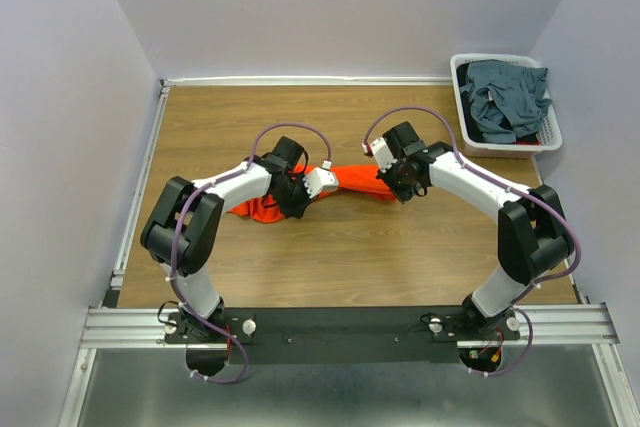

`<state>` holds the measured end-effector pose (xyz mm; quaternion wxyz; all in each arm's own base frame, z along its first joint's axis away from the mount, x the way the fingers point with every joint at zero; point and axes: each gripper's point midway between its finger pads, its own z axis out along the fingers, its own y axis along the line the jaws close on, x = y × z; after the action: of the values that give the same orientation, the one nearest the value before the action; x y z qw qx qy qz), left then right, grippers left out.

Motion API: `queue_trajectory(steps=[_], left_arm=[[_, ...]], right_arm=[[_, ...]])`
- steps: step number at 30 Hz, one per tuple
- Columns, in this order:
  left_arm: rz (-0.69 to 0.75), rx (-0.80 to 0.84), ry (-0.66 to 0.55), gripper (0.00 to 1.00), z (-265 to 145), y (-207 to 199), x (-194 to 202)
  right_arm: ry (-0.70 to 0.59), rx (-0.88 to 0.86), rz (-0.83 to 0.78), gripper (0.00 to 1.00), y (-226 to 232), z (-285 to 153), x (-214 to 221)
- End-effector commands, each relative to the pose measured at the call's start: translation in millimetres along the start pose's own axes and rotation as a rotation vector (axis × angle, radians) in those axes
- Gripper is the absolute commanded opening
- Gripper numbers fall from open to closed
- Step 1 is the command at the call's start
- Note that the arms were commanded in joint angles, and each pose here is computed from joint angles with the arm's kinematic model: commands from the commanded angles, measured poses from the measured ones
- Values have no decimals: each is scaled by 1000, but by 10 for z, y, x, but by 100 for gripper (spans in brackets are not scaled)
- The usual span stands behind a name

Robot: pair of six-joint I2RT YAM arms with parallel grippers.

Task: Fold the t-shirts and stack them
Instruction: Flatten the tshirt out

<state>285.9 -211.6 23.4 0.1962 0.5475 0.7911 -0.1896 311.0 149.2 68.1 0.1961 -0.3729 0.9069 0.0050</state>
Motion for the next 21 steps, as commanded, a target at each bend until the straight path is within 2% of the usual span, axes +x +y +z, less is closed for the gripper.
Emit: queue_trajectory(steps=[1,6,8,9,13,21], left_arm=[[47,95,2,0,-243,-291,11],[44,51,2,0,-372,-251,-24],[25,11,1,13,-357,-165,-51],[17,-11,8,27,-322,-100,-42],[-28,-54,14,47,-214,50,-75],[-51,-102,23,49,-79,262,-147]], right_arm=[[12,6,8,1,-5,-60,56],[12,-1,14,1,3,-51,50],[11,-6,16,0,10,-47,40],[11,-6,16,1,13,-43,32],[8,-8,16,0,7,-38,12],[15,-12,14,1,14,-18,27]])
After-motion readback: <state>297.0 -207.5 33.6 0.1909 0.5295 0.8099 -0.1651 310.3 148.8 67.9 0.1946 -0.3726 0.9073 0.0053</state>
